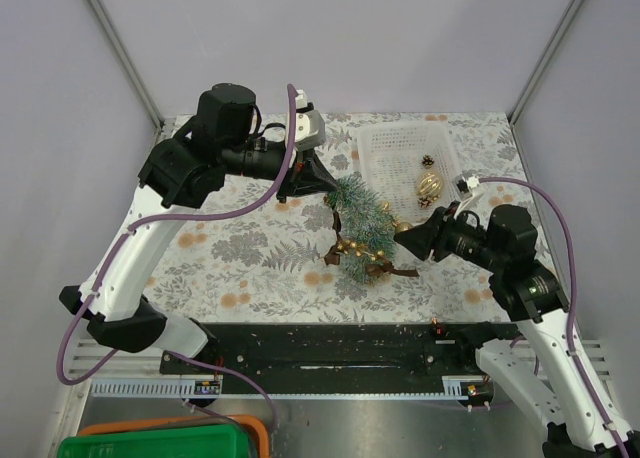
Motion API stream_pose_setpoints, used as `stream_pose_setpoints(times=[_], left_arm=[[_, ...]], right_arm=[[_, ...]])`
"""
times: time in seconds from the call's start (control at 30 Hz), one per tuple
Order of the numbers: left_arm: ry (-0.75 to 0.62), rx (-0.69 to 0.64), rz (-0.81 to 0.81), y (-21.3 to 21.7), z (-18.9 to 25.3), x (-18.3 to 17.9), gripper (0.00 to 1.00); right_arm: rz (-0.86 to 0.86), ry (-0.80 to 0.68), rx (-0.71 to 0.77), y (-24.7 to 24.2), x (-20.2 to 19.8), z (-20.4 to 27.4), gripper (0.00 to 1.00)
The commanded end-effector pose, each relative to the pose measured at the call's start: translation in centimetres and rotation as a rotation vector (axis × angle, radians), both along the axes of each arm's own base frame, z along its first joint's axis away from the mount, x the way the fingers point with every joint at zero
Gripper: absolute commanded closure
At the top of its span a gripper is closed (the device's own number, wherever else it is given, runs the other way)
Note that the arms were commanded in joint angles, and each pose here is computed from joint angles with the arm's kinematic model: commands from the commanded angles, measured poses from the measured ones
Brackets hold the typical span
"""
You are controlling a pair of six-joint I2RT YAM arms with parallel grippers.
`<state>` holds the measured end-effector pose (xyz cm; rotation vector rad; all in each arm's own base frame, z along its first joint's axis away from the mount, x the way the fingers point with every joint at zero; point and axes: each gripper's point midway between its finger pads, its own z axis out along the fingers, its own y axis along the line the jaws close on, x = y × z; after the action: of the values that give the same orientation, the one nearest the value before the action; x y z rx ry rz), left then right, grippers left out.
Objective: Decorate the small christmas tree
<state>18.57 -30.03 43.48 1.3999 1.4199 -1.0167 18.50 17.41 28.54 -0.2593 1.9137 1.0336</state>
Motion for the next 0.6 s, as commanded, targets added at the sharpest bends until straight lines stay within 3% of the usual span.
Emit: stream_pose_setpoints(times=[0.0,0.57], left_arm=[[-0.054,-0.05,-0.017,0.4,1.9,-0.7,0.97],[-0.043,-0.05,-0.027,0.2,1.7,-0.7,0.97]], right_arm=[[-0.023,-0.076,-0.016,-0.3,0.9,2.0,0.54],[-0.003,-0.074,-0.034,-0.8,-1.0,2.0,0.6]])
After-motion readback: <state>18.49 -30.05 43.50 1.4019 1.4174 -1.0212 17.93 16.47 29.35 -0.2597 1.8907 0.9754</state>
